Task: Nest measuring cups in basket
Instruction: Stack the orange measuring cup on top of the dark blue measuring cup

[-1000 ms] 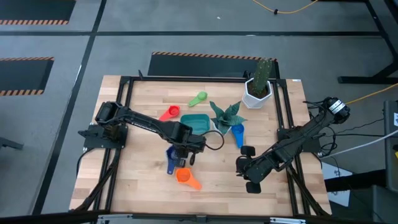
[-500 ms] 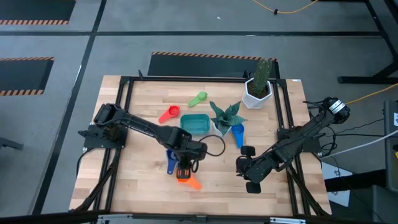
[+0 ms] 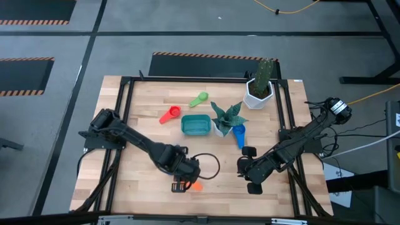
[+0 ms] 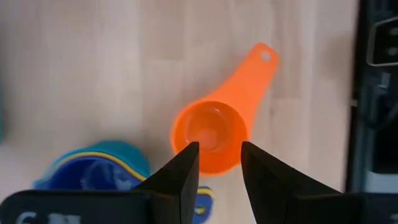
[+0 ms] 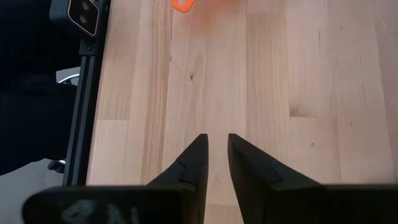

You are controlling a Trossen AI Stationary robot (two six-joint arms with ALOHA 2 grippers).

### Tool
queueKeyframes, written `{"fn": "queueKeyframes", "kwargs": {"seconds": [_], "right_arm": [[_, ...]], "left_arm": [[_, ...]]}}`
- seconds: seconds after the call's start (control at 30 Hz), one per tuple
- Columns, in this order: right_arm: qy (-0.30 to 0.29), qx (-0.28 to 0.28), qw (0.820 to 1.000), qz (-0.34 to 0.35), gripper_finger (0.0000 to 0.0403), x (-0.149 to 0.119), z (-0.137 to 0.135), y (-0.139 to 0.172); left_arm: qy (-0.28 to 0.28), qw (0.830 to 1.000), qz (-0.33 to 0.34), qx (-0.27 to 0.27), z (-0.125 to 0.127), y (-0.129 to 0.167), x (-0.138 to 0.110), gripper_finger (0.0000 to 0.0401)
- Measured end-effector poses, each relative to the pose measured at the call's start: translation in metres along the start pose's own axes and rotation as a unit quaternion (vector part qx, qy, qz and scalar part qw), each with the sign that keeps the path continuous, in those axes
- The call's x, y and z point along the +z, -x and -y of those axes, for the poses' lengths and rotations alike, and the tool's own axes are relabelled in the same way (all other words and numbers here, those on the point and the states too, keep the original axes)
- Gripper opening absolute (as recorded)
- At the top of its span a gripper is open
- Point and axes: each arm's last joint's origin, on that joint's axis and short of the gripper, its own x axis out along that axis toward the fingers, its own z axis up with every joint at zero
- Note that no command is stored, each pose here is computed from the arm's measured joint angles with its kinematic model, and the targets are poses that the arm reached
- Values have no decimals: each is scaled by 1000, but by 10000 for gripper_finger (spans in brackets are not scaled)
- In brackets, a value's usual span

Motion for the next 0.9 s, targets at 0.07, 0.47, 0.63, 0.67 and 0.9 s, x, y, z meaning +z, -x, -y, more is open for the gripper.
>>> {"fn": "queueKeyframes", "kwargs": {"seconds": [0.07,0.47,0.63,0.67,0.9], "right_arm": [[1,0,1000,0,66,0,0,0],[1,-16,1000,12,66,1,1,0],[6,-19,1000,18,66,2,1,0],[9,-19,1000,18,66,2,1,0],[11,-16,1000,22,66,2,0,0]], "left_arm": [[-3,1000,11,21,1,0,-1,112],[6,999,10,42,-5,-20,7,112],[5,999,-21,47,-6,-36,5,112],[5,999,-25,46,-6,-39,5,112],[3,998,-44,54,-6,-52,3,112]]}}
